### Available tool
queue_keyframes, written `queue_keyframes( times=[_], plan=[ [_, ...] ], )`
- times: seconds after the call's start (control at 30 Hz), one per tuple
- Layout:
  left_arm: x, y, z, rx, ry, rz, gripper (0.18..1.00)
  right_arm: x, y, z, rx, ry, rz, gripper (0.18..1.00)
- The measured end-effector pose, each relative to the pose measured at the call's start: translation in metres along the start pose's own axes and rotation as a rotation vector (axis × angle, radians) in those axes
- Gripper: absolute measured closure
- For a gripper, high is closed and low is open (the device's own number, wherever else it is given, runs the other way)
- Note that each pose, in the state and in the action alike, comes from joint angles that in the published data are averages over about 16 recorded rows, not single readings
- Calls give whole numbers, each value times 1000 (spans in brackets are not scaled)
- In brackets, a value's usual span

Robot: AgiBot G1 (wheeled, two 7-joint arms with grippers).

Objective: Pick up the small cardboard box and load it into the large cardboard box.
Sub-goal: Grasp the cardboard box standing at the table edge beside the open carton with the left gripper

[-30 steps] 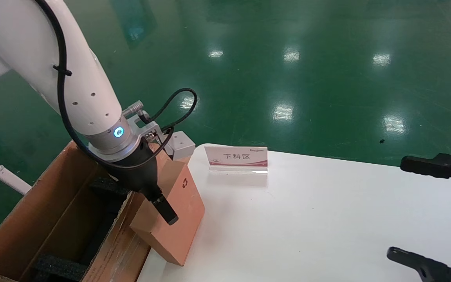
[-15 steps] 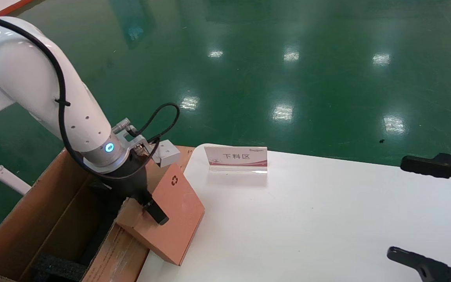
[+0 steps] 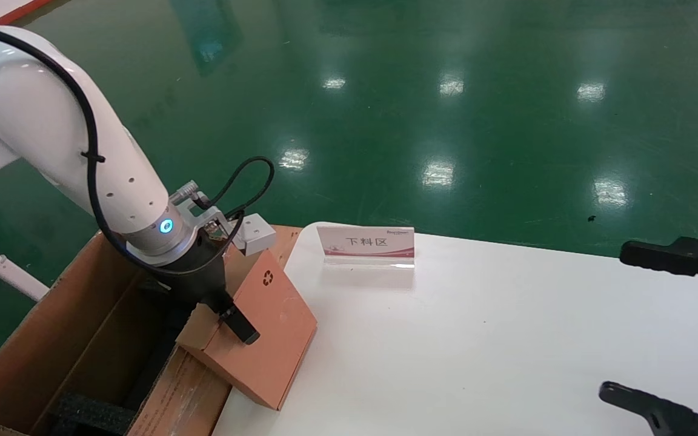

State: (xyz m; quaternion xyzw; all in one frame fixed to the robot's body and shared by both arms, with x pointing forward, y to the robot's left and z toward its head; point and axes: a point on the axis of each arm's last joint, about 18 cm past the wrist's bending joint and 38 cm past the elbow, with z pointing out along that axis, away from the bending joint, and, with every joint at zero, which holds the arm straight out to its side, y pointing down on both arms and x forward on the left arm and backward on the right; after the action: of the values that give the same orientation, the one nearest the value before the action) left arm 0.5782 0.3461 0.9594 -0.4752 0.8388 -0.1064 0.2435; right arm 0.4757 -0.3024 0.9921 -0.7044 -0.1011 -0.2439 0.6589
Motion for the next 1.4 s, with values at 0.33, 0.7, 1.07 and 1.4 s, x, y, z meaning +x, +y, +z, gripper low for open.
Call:
queue_keyframes(
  times=[0.33,0.7,1.07,1.4],
  plan=[
    [1,1,0,-2,2,-1,218,0,0,0,0,0,0,188],
    [1,1,0,-3,3,-1,353,0,0,0,0,0,0,265],
    [1,1,0,-4,4,-1,596,0,0,0,0,0,0,453],
    [1,-4,-21,40,0,2,749,0,0,0,0,0,0,700]
  ],
)
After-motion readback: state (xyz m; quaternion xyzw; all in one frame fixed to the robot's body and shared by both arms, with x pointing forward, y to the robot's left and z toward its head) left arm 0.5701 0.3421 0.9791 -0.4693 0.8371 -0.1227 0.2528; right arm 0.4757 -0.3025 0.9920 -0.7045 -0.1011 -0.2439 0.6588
